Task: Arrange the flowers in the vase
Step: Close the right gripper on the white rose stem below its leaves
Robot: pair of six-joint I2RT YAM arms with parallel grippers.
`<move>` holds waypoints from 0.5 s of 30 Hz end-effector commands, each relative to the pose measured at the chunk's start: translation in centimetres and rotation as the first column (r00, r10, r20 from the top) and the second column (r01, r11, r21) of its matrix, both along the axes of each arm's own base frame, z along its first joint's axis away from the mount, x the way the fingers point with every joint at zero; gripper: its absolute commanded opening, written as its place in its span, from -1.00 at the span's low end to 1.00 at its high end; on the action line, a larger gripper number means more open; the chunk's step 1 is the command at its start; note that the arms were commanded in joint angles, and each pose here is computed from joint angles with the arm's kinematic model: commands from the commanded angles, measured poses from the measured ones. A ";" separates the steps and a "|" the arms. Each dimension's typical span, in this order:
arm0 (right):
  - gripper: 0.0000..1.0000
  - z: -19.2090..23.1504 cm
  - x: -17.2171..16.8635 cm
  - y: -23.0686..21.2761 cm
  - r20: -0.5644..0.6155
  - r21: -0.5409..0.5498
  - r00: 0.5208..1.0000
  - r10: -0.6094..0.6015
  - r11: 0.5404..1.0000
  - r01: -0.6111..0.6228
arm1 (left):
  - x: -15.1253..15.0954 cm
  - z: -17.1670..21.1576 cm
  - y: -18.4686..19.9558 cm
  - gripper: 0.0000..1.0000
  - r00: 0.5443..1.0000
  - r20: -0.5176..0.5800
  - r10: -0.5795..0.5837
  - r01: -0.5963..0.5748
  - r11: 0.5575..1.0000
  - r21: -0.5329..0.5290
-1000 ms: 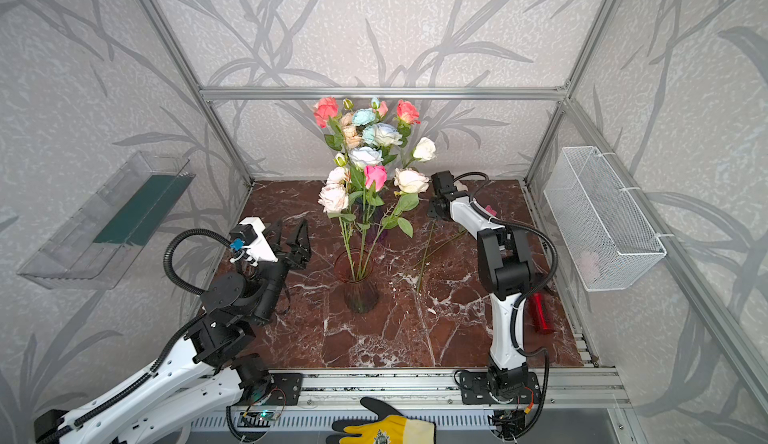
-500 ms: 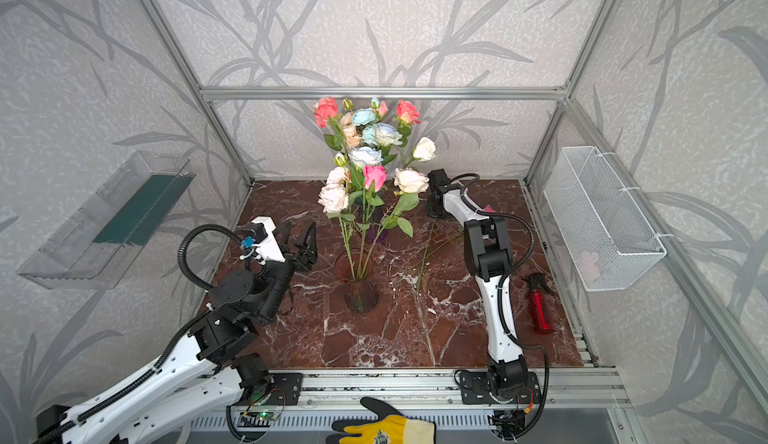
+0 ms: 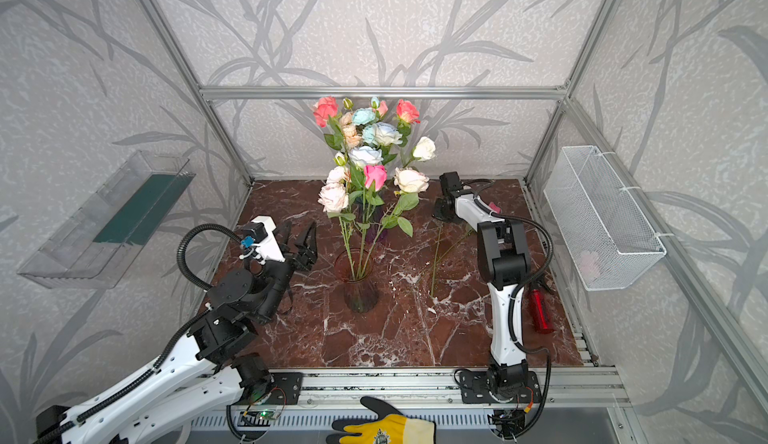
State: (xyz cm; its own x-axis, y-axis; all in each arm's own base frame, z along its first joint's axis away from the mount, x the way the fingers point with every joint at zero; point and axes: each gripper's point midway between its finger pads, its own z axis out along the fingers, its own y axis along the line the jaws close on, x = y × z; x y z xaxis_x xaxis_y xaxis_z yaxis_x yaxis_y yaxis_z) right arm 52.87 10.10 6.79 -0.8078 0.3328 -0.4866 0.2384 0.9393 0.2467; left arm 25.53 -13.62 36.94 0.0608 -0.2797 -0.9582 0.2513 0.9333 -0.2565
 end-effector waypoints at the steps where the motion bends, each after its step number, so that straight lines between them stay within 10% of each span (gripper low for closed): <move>1: -1.00 6.4 0.5 0.7 0.204 0.077 0.979 0.000 0.997 -0.016 | -0.9 2.4 -0.4 0.34 0.996 0.062 -0.060 0.062 0.998 -0.025; 7: -1.00 9.5 -1.9 -0.1 0.300 0.085 0.954 -0.019 0.996 -0.007 | -1.1 2.1 -2.4 0.34 0.985 0.073 -0.158 0.158 0.987 0.001; 15: -0.42 2.6 0.3 -1.4 0.073 -0.086 0.997 0.026 0.996 -0.019 | -0.9 1.5 -3.7 0.33 0.978 0.035 -0.204 0.203 0.979 0.020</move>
